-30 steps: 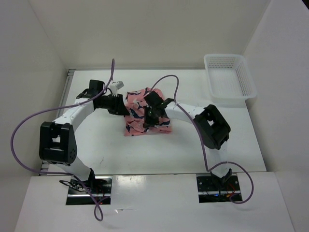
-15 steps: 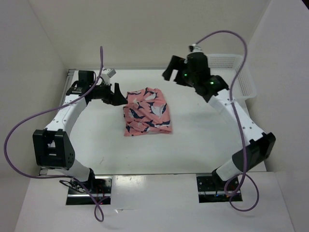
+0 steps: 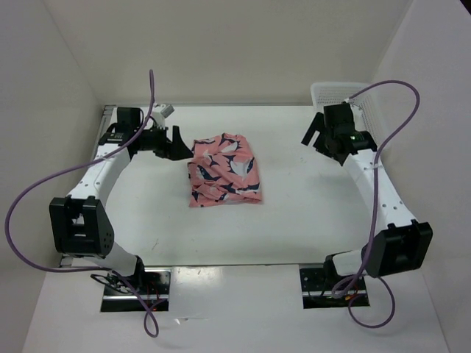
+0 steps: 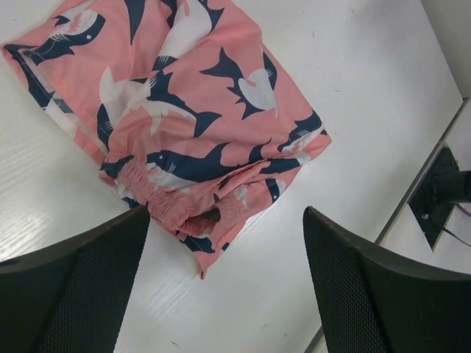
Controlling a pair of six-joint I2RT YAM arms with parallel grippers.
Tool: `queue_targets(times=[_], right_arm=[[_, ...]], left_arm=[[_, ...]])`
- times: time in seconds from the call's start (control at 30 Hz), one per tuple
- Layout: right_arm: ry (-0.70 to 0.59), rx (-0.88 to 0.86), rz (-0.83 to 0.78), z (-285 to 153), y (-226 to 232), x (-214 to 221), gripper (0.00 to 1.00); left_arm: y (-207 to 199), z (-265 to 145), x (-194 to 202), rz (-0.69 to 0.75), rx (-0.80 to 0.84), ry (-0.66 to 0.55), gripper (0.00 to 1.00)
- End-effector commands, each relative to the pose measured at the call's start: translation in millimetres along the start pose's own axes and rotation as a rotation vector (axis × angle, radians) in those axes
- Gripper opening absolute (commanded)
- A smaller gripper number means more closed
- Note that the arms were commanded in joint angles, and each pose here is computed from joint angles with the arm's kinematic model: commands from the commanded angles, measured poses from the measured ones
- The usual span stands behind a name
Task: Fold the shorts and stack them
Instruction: Fold the shorts
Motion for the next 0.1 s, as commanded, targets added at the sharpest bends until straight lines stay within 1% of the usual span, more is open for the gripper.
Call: queue_targets(times=[0.0,0.07], right_arm=[[-0.064,0.032,0.026,-17.8,-17.0,-12.1,1.0],[-0.057,0.037,0.034,-16.1,-18.1,-9.1,1.0]], left_arm=[[-3.2,-0.7,-11.1,0.052,0.038,-0.035,0.92],[-0.9,1.6,-8.9,0.044,0.039,-0.028,0.92]])
Point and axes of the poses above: each gripper's point midway between its finger pads, its own z axis out along the fingers, its own y axis along the line the jaws close on, x = y × z, the point moved 1 cm from there along -z, back along the fingers, and after that the axes turned 3 degrees about z, right-handed, at the moved point
